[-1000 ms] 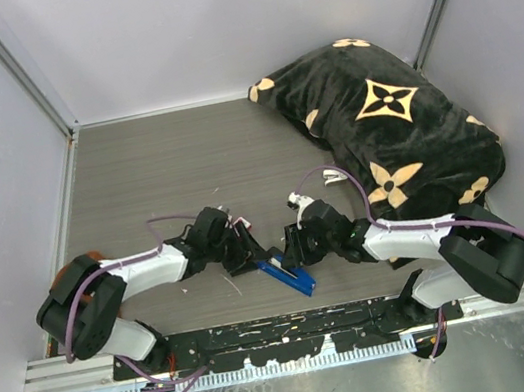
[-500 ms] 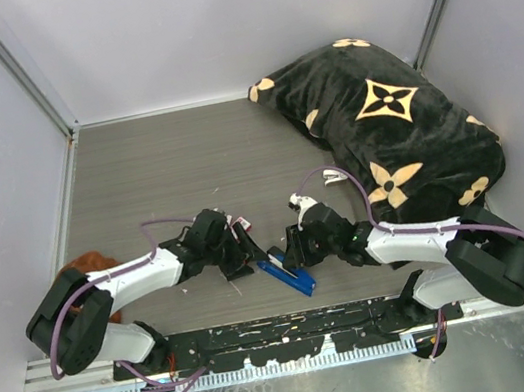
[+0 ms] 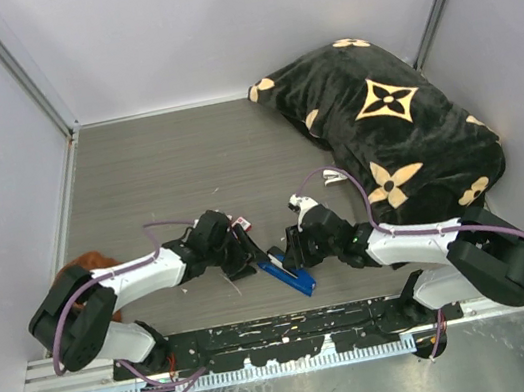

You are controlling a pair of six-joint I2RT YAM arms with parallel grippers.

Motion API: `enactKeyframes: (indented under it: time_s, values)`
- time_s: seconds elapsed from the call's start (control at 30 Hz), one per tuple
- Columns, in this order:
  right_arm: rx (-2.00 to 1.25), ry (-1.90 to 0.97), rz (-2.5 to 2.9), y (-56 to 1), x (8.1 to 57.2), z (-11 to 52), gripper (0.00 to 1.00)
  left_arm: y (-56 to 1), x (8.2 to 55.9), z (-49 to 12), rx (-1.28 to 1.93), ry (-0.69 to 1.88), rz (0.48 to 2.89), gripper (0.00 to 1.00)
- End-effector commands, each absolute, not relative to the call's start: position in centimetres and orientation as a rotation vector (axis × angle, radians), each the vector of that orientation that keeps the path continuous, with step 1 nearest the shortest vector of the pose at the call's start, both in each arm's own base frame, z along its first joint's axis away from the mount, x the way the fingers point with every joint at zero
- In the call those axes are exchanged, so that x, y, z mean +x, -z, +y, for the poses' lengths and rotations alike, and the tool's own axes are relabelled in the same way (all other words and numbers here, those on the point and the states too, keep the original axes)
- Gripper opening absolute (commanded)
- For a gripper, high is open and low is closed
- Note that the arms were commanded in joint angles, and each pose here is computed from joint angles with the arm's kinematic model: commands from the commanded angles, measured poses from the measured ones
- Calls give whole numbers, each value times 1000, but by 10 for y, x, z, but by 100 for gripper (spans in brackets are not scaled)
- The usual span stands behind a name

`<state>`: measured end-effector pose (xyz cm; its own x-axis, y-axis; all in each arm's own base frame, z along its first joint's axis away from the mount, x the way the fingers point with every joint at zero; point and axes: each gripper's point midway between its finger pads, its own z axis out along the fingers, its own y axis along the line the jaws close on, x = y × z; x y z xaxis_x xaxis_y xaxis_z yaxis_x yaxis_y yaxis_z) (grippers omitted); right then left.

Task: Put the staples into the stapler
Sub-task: Open the stapler at the center of the board.

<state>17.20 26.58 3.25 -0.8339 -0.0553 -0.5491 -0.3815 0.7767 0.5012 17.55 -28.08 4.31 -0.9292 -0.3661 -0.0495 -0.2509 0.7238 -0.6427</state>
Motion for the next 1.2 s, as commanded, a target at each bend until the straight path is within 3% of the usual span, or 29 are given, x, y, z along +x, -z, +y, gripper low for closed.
enactKeyframes:
  time_s: [0.0,0.4,0.5,0.63,0.7,0.9,1.17]
  values:
    - [-335,-801,2427,-29,173,262,39,-44,187,-293,-501,1034,2710,54]
    - [-335,-794,2412,-32,171,263,39,-41,184,-292,-507,1039,2715,34]
    - [-324,-809,2388,-46,173,264,46,-41,183,-290,-504,1035,2716,24]
    - [-307,-834,2335,-69,176,263,67,-43,182,-286,-487,1041,2688,14]
    - [-290,-852,2327,-75,177,262,73,-43,181,-283,-476,1051,2671,12]
    - [-225,-985,2364,-73,172,267,77,-47,180,-284,-431,1094,2631,1]
    - [-185,-1169,2352,-68,165,283,81,-67,181,-287,-310,1230,2483,0]
